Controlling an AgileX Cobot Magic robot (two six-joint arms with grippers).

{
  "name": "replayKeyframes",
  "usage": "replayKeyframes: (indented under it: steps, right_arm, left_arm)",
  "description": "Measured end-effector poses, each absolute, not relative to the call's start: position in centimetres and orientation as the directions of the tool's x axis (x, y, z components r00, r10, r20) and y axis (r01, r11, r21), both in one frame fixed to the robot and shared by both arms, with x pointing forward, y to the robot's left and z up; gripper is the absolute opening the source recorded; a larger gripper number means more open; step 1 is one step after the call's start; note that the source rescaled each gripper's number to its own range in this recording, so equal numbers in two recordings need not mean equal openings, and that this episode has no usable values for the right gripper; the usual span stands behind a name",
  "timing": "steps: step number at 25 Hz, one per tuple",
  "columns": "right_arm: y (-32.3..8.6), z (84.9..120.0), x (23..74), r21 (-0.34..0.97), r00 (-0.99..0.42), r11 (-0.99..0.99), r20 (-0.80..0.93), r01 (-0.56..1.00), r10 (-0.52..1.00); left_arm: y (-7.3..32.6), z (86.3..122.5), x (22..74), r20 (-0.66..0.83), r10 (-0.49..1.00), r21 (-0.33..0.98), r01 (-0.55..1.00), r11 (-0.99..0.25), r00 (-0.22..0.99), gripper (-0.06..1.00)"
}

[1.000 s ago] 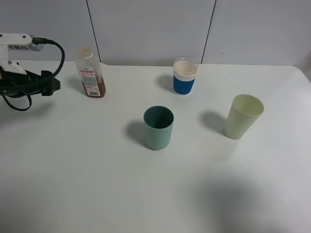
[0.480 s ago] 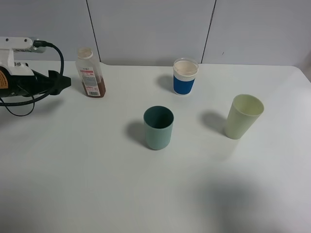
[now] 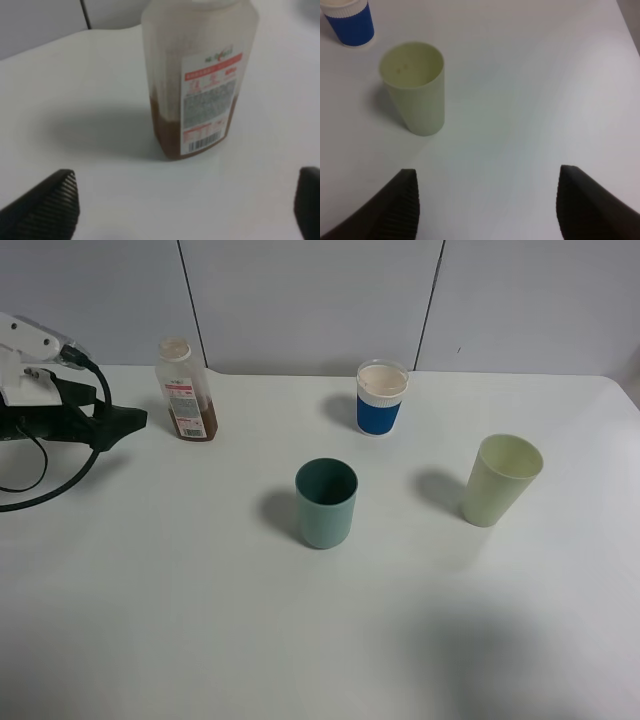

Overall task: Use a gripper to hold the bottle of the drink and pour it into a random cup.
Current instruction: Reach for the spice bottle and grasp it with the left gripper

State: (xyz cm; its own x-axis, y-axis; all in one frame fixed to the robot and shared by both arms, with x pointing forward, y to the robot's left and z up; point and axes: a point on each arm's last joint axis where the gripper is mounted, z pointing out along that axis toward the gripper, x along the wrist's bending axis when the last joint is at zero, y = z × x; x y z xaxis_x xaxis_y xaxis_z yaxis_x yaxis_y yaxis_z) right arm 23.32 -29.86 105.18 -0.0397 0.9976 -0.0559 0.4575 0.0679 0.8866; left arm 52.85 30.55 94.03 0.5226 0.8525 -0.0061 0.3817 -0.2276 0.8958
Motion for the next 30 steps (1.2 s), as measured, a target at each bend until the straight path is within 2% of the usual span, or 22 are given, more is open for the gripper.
replayKeyframes:
  steps: [7, 19, 30]
  right_arm:
    - [-29.9, 105.2, 23.3, 0.887, -0.040, 0.068, -0.056, 0.457, 0.998]
    - [-29.9, 105.2, 23.3, 0.887, -0.040, 0.068, -0.056, 0.457, 0.998]
    - [-29.9, 105.2, 23.3, 0.887, -0.040, 0.068, -0.056, 0.457, 0.998]
  left_arm:
    - [31.1, 94.5, 54.7, 0.080, 0.771, 0.896, 0.294, -0.334, 0.632, 0.77]
    - [31.7, 93.2, 59.4, 0.116, 0.679, 0.902, 0.210, -0.377, 0.725, 0.77]
    - [31.9, 90.9, 61.6, 0.111, 0.615, 0.896, 0.189, -0.402, 0.781, 0.77]
